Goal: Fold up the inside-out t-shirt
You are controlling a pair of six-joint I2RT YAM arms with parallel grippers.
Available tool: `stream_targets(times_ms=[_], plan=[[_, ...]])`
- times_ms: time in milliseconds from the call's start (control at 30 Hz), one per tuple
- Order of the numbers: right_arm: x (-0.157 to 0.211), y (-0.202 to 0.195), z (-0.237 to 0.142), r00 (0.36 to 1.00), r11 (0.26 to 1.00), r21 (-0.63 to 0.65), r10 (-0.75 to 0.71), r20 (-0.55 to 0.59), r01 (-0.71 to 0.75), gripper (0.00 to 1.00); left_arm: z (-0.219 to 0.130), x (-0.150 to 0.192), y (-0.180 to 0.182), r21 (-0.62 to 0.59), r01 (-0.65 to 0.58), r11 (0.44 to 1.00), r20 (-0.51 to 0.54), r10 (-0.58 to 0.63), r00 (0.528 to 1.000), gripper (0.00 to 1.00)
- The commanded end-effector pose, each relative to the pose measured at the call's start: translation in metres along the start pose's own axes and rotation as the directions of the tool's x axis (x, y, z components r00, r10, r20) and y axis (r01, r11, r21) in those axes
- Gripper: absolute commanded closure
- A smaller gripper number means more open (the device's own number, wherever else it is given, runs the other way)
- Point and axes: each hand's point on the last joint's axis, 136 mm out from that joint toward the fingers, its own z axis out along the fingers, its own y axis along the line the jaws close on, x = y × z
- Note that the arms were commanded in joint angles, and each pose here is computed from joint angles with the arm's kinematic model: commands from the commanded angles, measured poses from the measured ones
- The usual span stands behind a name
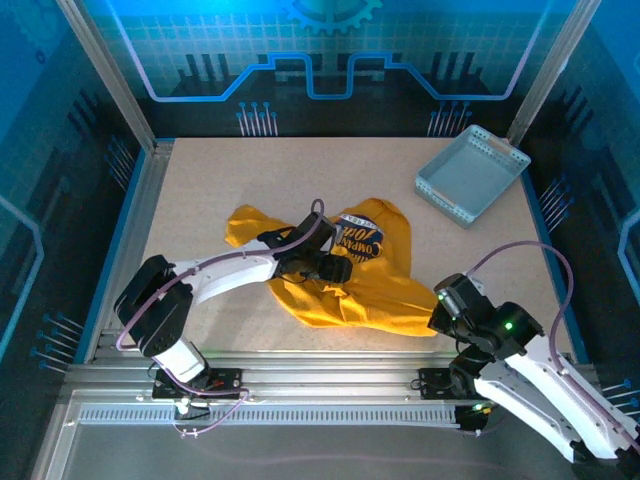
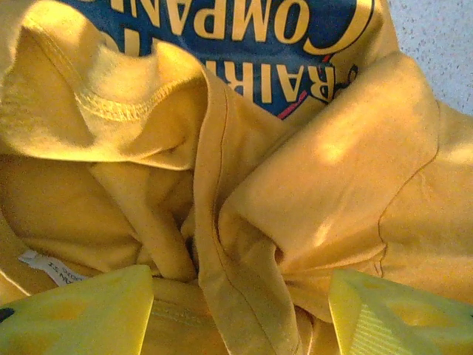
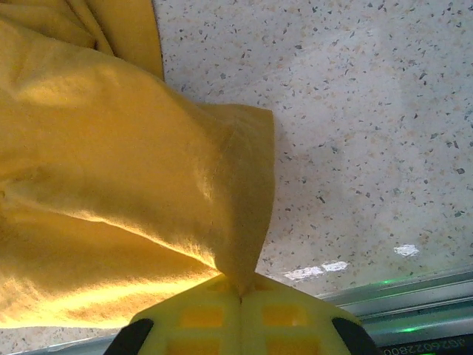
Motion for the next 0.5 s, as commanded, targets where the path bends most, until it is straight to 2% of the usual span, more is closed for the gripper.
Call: stream_targets(times_ms=[0, 100, 200, 300, 367, 467], plan=[[-0.015, 0.004, -0.004, 0.998, 1.000, 0.013, 0.028, 0.053, -0.029, 1.00, 0.002, 0.015, 0.008, -0.029, 0.024, 0.999, -0.035, -0.025, 0.999, 0.35], [-0.019, 0.005, -0.006, 0.998, 1.000, 0.020, 0.005, 0.065, -0.006, 1.00, 0.005, 0.024, 0.003, 0.001, 0.048, 0.999, -0.051, -0.048, 0.998, 0.37], [-0.021, 0.005, -0.008, 0.997, 1.000, 0.025, 0.001, 0.073, -0.003, 1.00, 0.015, 0.030, -0.003, 0.041, 0.075, 0.996, -0.072, -0.072, 0.995, 0.44], [-0.023, 0.006, -0.009, 0.997, 1.000, 0.020, -0.001, 0.081, 0.000, 1.00, 0.024, 0.028, -0.009, 0.069, 0.092, 0.993, -0.082, -0.086, 0.993, 0.57], [-0.025, 0.006, -0.011, 0.996, 1.000, 0.025, -0.009, 0.083, 0.007, 1.00, 0.022, 0.023, -0.013, 0.084, 0.090, 0.992, -0.067, -0.085, 0.994, 0.74], [-0.034, 0.007, -0.018, 0.993, 0.999, 0.037, -0.038, 0.109, 0.034, 1.00, 0.005, 0.004, -0.017, 0.104, 0.078, 0.992, 0.006, -0.079, 0.997, 0.92]])
